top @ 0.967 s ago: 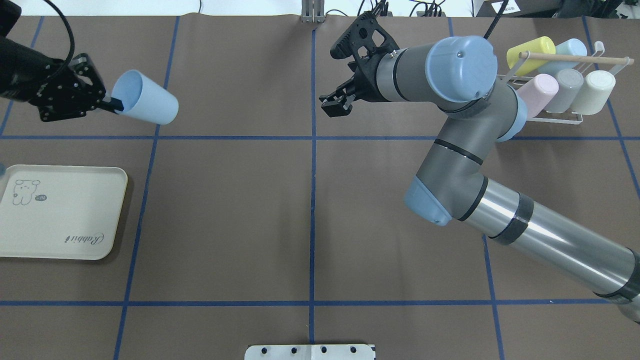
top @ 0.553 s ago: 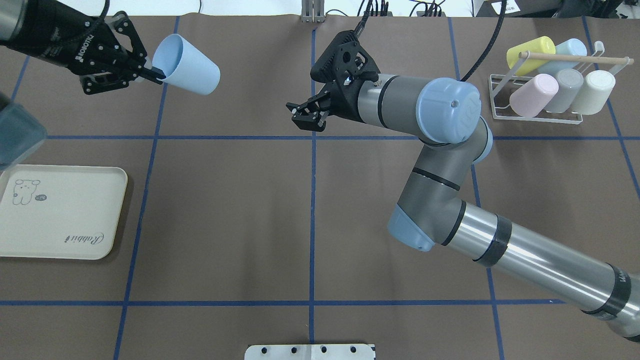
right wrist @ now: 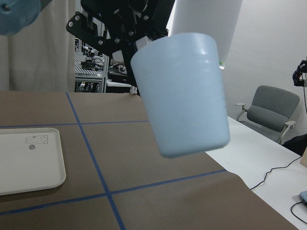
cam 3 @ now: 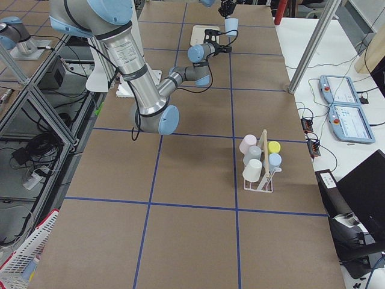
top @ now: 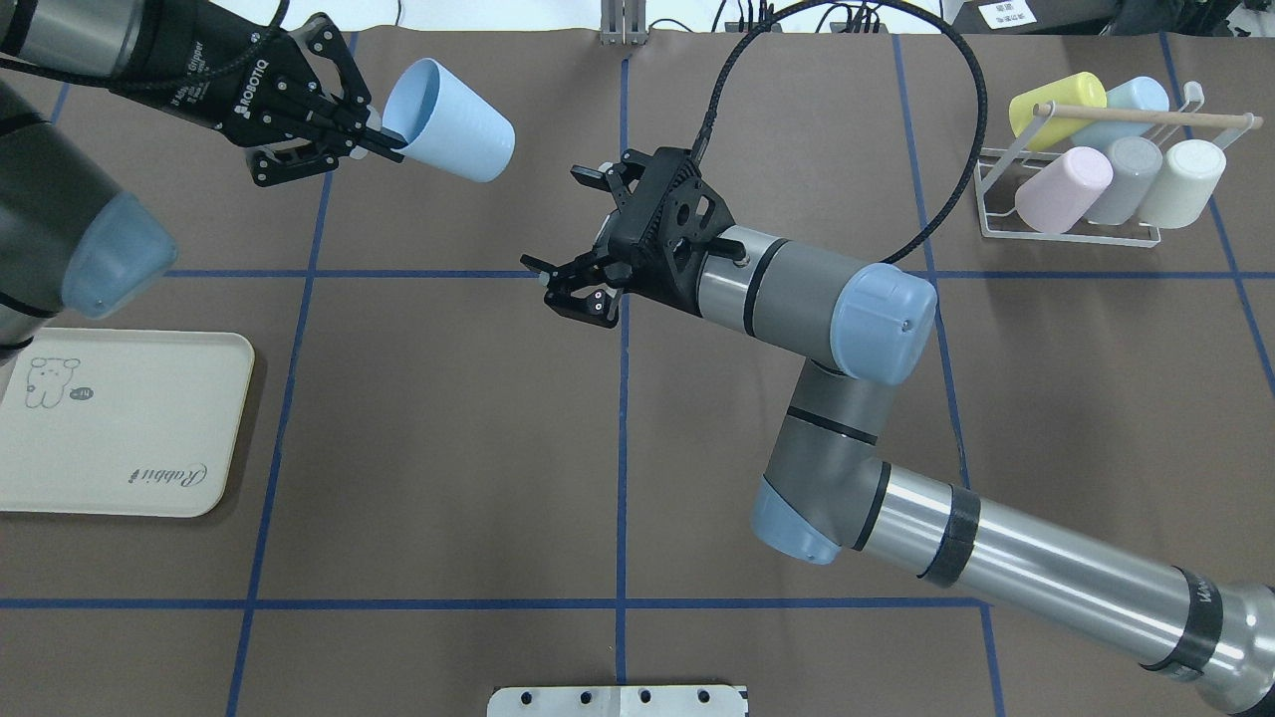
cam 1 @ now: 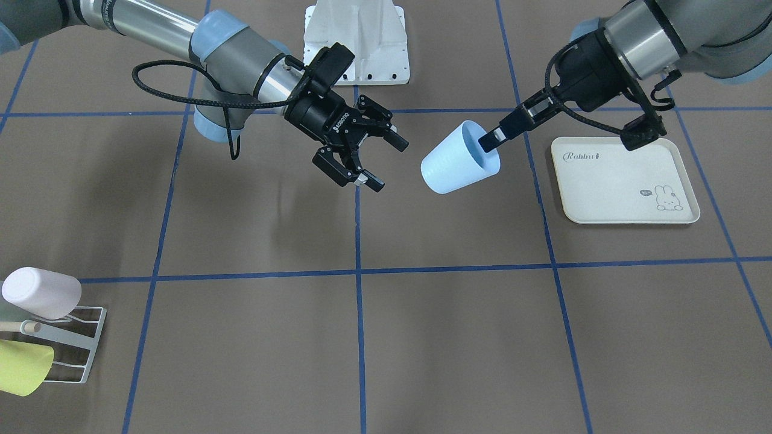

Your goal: Transfer IKEA cup to right arm and place on rack

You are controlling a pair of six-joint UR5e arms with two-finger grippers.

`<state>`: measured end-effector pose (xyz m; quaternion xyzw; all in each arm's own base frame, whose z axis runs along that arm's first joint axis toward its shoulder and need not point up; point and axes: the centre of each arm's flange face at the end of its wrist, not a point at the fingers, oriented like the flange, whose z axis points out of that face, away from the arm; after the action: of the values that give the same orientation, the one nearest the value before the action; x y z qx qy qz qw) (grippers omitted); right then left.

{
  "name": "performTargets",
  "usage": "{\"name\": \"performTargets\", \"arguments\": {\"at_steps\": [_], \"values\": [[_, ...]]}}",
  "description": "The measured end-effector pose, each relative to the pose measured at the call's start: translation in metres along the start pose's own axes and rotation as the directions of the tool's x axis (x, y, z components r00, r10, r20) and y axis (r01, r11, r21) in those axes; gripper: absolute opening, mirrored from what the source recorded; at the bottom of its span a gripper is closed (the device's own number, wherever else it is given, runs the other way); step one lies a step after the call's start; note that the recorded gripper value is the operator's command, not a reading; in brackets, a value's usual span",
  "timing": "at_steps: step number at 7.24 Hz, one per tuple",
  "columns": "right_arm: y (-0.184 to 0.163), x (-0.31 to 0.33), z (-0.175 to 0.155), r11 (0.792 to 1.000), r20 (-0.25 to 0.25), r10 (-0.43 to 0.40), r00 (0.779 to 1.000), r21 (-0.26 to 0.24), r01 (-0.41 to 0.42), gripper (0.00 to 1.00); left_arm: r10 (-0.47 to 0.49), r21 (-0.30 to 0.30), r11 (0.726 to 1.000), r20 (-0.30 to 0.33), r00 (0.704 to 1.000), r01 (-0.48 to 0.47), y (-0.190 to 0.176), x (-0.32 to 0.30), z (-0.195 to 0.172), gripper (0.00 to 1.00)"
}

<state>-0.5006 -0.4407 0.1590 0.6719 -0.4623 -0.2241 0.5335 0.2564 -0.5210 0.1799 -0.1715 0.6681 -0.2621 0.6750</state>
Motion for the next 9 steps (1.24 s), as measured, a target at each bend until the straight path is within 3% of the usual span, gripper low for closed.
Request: {"name": "performTargets", "arguments": {"at_steps": [7,8,9], "values": [[-0.014,0.002,-0.002,0.986,-0.018,-0.162,0.987,0.041,0.163,0.99,0.019,-0.071,0.997,0.028,0.999,-0.017,0.029,-0.003,0.036,0.0],[-0.015,0.002,-0.002,0.985,-0.02,-0.167,0.986,0.042,0.167,0.98,0.023,-0.079,0.997,0.031,0.999,-0.021,0.032,-0.003,0.04,0.0],[-0.016,0.002,-0.001,0.985,-0.022,-0.169,0.985,0.044,0.17,0.88,0.028,-0.085,0.996,0.031,0.999,-0.025,0.036,-0.001,0.043,0.0]]}}
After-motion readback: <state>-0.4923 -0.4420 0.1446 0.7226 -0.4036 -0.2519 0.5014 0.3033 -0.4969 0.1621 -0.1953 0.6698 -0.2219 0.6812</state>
